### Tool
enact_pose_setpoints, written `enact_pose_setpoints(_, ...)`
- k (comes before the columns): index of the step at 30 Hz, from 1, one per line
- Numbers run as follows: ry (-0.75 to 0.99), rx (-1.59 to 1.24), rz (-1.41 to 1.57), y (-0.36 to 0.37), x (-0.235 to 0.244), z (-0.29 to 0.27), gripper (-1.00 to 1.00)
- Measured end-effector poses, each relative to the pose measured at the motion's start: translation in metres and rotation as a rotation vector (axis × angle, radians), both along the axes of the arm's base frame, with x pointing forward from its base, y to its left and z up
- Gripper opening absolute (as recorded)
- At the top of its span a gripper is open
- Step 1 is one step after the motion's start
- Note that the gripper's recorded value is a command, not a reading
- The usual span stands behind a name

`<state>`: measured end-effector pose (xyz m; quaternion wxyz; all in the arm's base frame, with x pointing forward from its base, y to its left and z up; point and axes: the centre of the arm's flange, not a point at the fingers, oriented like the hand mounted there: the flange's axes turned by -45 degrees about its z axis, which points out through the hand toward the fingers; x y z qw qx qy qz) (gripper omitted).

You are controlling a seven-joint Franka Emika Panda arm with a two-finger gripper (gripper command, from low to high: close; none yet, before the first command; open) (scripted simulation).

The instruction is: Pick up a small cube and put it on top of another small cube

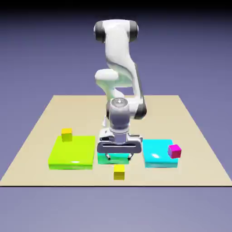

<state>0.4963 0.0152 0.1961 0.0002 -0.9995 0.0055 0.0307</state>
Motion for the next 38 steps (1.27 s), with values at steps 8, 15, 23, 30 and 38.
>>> enact_pose_setpoints(8,0.000,0.000,0.000,0.000,-0.003,-0.070,-1.00)
enact_pose_setpoints(15,-0.002,-0.020,-0.159,-0.052,-0.012,0.020,-1.00)
enact_pose_setpoints(23,-0.004,-0.048,-0.819,-0.227,-0.118,0.086,-1.00)
enact_pose_setpoints(30,-0.001,0.003,-1.341,-0.300,-0.240,0.116,-1.00)
enact_pose_setpoints(38,0.000,0.000,-1.341,-0.297,-0.241,0.050,1.00)
